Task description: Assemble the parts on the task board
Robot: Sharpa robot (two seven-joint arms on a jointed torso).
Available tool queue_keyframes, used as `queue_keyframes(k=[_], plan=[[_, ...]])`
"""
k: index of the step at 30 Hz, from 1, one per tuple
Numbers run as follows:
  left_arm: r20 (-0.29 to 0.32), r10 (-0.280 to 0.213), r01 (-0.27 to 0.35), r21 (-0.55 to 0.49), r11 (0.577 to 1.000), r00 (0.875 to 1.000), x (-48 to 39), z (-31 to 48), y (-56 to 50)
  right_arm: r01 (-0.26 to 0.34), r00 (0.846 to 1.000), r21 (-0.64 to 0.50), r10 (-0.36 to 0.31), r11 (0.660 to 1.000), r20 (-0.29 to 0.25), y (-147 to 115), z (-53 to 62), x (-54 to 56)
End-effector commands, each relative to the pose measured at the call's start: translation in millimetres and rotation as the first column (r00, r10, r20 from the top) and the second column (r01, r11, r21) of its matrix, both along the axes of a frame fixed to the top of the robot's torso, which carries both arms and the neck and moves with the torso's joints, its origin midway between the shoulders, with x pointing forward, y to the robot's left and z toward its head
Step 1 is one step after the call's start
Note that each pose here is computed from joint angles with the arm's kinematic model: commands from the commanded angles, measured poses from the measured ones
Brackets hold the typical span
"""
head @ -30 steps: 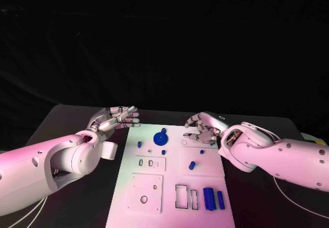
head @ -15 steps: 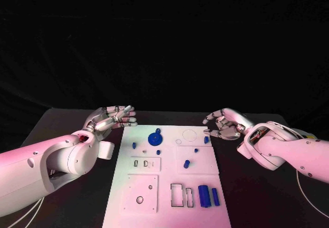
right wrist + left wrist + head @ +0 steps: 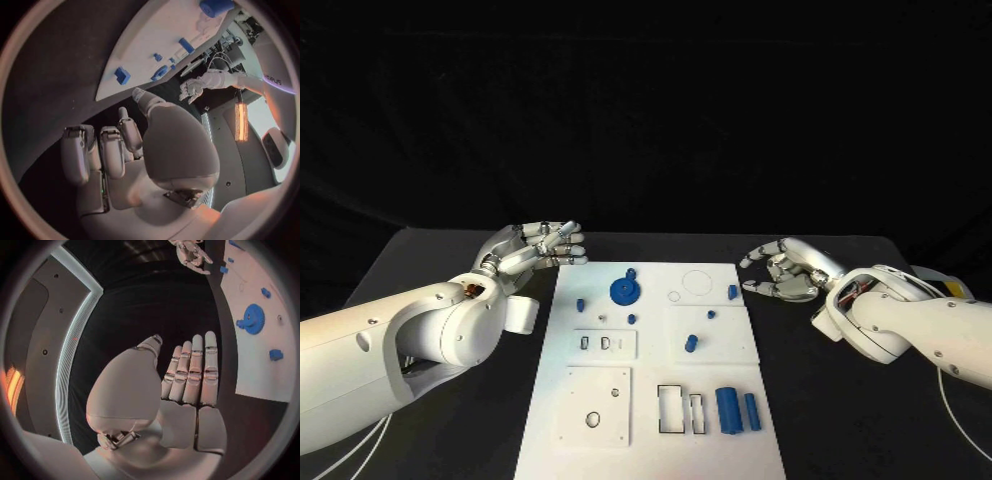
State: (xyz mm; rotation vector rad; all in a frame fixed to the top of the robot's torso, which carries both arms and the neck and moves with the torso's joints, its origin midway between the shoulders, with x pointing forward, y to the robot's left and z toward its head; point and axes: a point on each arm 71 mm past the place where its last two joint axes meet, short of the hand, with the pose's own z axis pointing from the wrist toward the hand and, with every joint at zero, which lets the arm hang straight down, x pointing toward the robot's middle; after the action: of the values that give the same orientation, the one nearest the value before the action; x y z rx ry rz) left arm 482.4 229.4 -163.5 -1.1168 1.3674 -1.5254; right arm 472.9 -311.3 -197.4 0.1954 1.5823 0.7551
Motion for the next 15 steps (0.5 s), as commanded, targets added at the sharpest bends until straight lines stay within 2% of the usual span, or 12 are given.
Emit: queue_keyframes(k=[1, 15], plan=[[0.007, -0.021, 0.021, -0.014, 1.0, 1.0, -0.7, 1.2, -2.7, -0.035, 0.999, -0.007, 0.034, 0.999, -0.025, 3.5, -6.6, -1.1], [0.007, -0.022, 0.022, -0.013, 1.0, 1.0, -0.9, 1.2, -2.6, -0.033, 0.997, -0.026, 0.032, 0.999, -0.064, 11.9, -27.8, 0.5]])
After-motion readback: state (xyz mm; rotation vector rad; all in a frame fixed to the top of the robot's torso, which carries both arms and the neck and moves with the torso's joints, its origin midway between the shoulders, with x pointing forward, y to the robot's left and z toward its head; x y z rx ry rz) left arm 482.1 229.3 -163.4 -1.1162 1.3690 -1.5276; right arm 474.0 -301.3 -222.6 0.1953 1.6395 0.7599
